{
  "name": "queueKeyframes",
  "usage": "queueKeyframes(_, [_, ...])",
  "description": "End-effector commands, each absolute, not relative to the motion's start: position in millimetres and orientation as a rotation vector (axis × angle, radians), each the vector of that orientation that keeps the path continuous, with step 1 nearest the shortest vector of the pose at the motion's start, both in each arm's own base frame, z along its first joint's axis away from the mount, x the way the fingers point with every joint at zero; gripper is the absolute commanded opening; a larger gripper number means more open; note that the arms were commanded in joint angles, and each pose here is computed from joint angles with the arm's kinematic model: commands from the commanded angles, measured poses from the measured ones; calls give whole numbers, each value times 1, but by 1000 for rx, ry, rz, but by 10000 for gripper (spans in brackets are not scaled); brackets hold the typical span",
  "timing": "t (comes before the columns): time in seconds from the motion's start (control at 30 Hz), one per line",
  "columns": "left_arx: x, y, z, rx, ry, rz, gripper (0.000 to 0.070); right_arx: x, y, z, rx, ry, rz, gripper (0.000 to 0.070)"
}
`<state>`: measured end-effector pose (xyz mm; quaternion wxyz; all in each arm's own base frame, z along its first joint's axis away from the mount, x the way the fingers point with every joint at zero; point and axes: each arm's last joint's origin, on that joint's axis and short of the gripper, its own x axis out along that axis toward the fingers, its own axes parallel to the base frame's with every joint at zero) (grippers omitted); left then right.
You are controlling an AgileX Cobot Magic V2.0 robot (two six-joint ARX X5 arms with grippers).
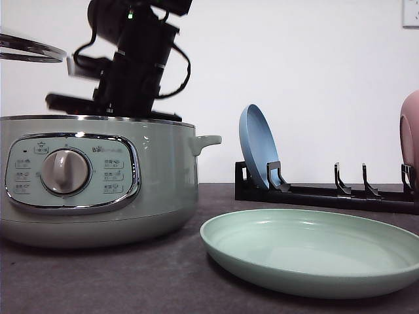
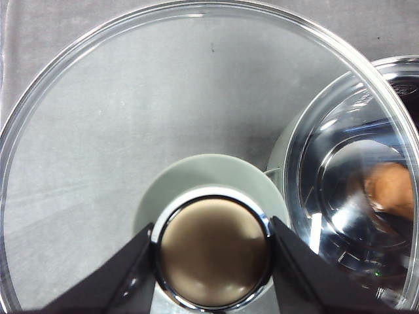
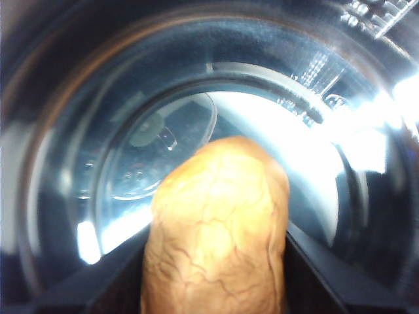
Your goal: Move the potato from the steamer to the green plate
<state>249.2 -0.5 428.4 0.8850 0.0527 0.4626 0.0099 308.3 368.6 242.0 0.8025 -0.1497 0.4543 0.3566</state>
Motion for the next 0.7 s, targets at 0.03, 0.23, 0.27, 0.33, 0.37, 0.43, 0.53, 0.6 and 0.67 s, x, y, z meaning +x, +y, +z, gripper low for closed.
queueKeyframes(0.03, [244, 0, 444, 97, 879, 29, 0, 303, 362, 281, -299, 874, 793, 232])
queueKeyframes(0.23, [244, 0, 444, 97, 878, 28, 0, 289, 327, 343, -260, 784, 793, 232])
queueKeyframes(0.27, [244, 0, 444, 97, 878, 28, 0, 285, 319, 354, -258, 773, 792, 232])
queueKeyframes(0.33, [244, 0, 444, 97, 876, 28, 0, 278, 303, 373, -259, 752, 788, 232])
queueKeyframes(0.37, [244, 0, 444, 97, 875, 28, 0, 274, 296, 382, -258, 742, 786, 232])
queueKeyframes(0.43, [244, 0, 444, 97, 875, 27, 0, 267, 278, 399, -252, 724, 775, 232])
queueKeyframes(0.53, [244, -1, 444, 99, 873, 24, 0, 258, 252, 417, -241, 728, 747, 232])
queueKeyframes(0.6, [244, -2, 444, 98, 873, 22, 0, 254, 237, 424, -236, 741, 725, 232])
queueKeyframes(0.67, [244, -3, 444, 95, 873, 9, 0, 249, 222, 426, -228, 753, 707, 232])
